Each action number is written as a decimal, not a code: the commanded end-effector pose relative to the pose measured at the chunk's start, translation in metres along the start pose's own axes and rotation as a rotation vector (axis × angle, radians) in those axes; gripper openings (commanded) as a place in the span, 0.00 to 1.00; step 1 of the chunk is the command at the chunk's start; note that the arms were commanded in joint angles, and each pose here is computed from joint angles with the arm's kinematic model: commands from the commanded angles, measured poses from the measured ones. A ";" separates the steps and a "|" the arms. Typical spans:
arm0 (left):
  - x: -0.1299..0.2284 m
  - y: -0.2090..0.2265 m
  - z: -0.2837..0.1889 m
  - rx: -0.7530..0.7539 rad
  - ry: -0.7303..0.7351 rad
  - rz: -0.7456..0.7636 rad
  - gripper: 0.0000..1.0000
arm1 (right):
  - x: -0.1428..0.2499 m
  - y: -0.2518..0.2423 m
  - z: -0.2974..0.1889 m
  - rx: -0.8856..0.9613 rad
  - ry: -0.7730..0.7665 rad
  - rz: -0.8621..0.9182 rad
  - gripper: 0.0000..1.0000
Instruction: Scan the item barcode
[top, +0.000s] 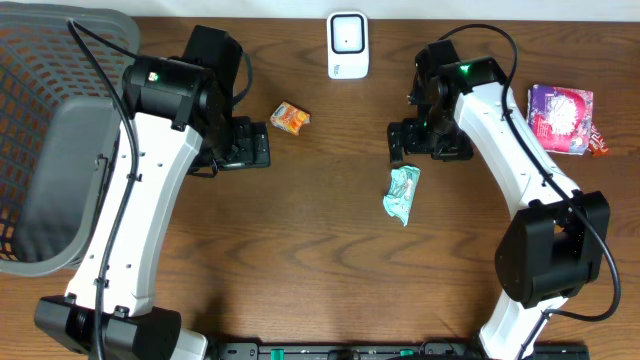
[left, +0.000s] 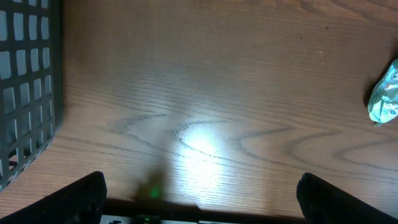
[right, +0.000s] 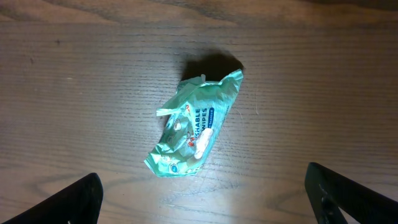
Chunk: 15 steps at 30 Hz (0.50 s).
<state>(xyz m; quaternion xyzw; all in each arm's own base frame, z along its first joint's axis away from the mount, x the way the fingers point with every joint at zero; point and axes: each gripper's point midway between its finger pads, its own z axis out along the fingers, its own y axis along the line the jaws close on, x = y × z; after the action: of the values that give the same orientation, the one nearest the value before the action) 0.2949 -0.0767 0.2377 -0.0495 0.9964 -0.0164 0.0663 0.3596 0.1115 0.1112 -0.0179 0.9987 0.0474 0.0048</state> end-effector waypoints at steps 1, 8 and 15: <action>-0.001 0.000 0.000 -0.006 0.000 0.000 0.98 | 0.002 0.002 0.000 0.009 0.000 -0.024 0.99; -0.001 0.000 0.000 -0.006 -0.001 0.000 0.97 | 0.002 0.002 0.000 0.009 0.000 -0.024 0.99; -0.001 0.000 0.000 -0.006 0.000 0.000 0.98 | 0.002 0.002 0.000 0.009 0.000 -0.024 0.99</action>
<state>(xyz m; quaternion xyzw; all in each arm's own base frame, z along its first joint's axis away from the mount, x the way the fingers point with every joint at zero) 0.2949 -0.0767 0.2377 -0.0493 0.9964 -0.0164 0.0663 0.3596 0.1115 0.1112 -0.0179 0.9987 0.0474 0.0048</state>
